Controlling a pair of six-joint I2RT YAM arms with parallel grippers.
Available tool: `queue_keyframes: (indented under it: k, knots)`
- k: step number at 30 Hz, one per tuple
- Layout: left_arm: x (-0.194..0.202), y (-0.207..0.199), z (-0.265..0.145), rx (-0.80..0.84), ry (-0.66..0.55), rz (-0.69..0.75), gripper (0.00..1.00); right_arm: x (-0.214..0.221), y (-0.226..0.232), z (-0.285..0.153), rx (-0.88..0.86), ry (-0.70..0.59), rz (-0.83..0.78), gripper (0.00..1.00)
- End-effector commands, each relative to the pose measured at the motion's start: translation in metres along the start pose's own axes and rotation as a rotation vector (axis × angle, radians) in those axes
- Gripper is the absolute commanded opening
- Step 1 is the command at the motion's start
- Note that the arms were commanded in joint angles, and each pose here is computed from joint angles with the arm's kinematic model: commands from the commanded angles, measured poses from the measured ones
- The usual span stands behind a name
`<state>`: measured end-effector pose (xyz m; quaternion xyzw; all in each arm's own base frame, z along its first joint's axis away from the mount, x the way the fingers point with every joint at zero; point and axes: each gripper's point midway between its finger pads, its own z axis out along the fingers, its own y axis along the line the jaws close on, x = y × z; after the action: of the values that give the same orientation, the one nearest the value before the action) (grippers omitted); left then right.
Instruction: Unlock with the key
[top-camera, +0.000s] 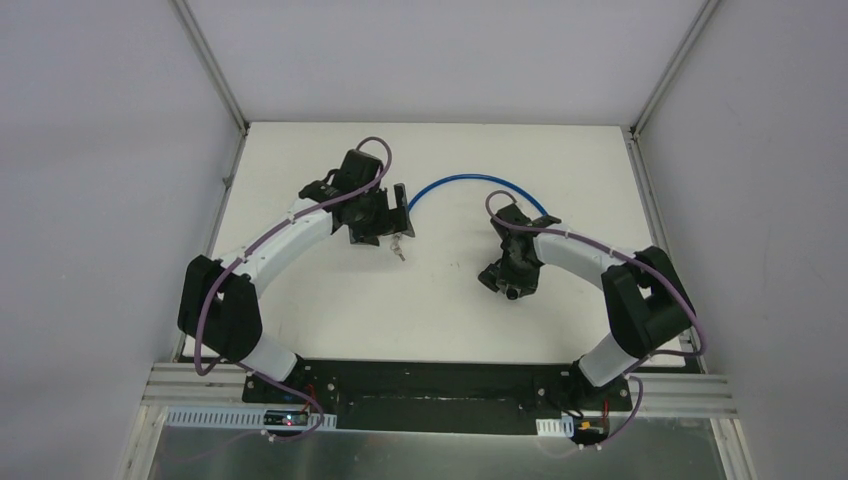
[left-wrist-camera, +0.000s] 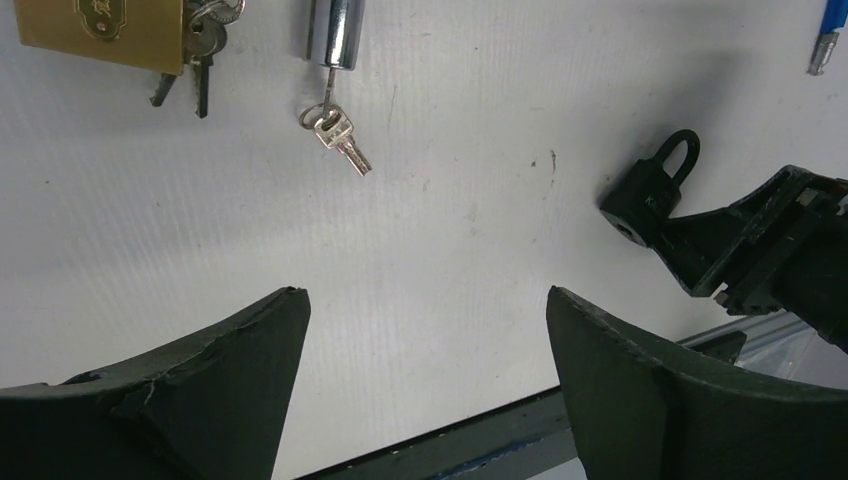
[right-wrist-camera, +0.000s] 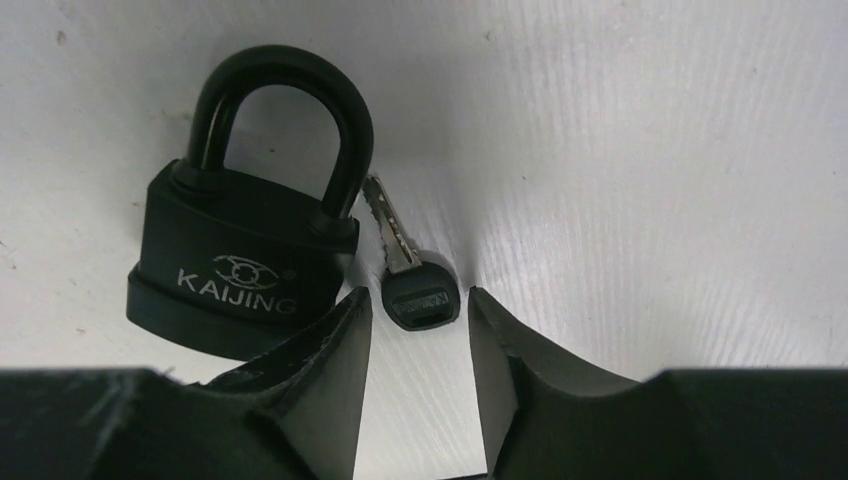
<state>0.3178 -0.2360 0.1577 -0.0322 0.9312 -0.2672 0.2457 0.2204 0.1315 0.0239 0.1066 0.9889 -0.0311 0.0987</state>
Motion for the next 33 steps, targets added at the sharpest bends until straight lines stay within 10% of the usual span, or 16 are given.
queue_keyframes:
  k: [1, 33]
  knots:
    - [-0.004, -0.013, -0.009, 0.066, -0.039, -0.019, 0.9, -0.009, 0.014, 0.006, -0.042, -0.025, -0.03, 0.42]
    - [0.004, -0.036, -0.003, 0.202, 0.035, -0.003, 0.83, 0.001, -0.01, -0.001, -0.071, -0.035, -0.003, 0.17]
